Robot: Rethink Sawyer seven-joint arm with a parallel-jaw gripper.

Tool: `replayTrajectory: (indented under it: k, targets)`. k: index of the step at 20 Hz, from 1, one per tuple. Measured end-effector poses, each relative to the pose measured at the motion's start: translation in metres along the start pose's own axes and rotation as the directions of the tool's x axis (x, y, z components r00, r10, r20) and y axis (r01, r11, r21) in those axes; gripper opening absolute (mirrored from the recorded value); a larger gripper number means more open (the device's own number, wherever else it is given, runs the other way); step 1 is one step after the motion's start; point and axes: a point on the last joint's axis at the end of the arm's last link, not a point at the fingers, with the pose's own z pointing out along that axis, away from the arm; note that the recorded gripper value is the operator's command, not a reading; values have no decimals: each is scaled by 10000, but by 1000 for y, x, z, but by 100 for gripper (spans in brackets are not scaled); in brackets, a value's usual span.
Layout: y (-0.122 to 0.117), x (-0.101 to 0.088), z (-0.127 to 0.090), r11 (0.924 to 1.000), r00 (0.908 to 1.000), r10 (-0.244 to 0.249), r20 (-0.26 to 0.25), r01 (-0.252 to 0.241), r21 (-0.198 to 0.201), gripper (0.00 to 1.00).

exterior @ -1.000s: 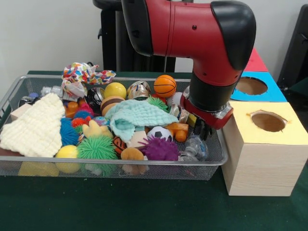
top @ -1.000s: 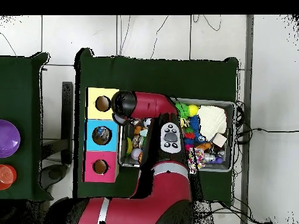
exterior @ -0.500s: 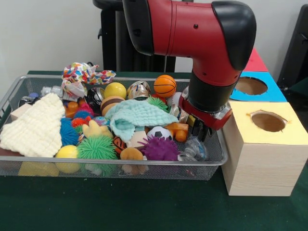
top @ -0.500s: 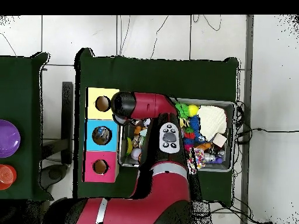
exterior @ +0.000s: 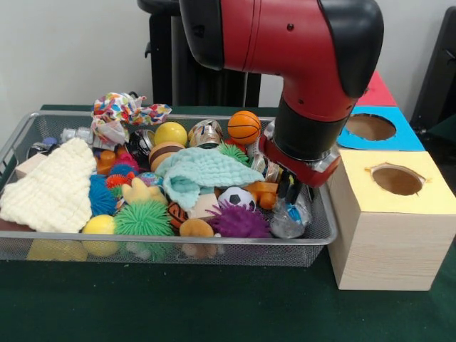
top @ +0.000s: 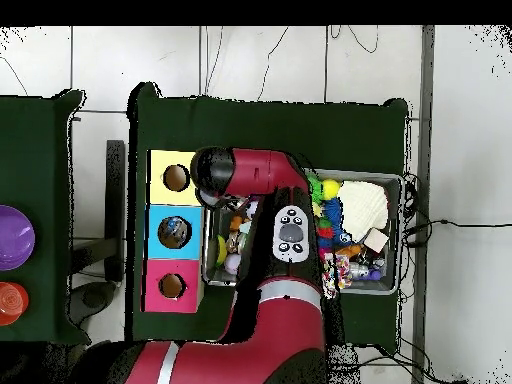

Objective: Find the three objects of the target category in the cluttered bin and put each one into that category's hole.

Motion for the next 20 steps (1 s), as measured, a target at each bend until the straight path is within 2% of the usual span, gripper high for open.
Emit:
replayTrajectory:
  k: [5, 11, 20]
  targets:
    - [-12, -6, -23, 9992, 9998, 154, -157, -148, 382, 0]
    - [-19, -9, -50, 9984, 9996, 257, -85, -252, 510, 0]
    - [-19, -2, -88, 9962, 9997, 192, -117, -182, 849, 0]
